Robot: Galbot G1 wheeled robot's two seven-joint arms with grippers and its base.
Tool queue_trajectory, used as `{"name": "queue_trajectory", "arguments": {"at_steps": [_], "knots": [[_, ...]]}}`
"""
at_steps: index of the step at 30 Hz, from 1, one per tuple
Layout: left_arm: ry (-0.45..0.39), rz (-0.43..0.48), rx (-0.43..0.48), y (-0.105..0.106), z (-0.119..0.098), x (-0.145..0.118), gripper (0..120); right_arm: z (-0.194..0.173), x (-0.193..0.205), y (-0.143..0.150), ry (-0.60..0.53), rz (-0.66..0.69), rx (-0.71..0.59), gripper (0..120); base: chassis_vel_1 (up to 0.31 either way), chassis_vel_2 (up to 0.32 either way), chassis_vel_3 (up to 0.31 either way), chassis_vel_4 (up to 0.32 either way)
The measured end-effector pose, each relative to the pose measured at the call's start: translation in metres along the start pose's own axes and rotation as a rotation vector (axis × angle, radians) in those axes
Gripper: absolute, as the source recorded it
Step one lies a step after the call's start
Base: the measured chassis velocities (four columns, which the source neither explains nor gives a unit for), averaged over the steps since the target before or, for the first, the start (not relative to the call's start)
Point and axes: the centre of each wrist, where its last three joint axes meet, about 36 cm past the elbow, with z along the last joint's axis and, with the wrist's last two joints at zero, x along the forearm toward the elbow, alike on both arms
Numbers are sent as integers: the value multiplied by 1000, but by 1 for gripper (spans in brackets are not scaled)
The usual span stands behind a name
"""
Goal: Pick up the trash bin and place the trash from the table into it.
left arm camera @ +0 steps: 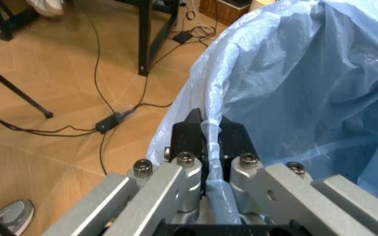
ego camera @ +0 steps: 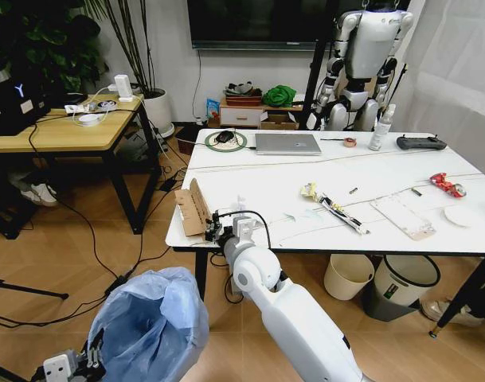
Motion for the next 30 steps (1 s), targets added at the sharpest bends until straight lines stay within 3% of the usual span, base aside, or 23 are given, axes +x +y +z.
{"name": "queue_trajectory", "arguments": {"at_steps": [8, 12, 18, 30], "knots": [[7, 30, 1, -7, -4, -1, 0, -7, 59, -11, -93, -176, -80, 0, 0, 0, 0, 0], [11, 40, -6, -7, -7, 1, 0, 14, 126, -7, -157, -359, -94, 0, 0, 0, 0, 0], [11, 55, -7, -12, -11, 3, 0, 49, 177, -8, -128, -462, -70, 0, 0, 0, 0, 0], [6, 62, 11, -18, -23, -5, 0, 96, 199, 2, -66, -541, -31, 0, 0, 0, 0, 0]]}}
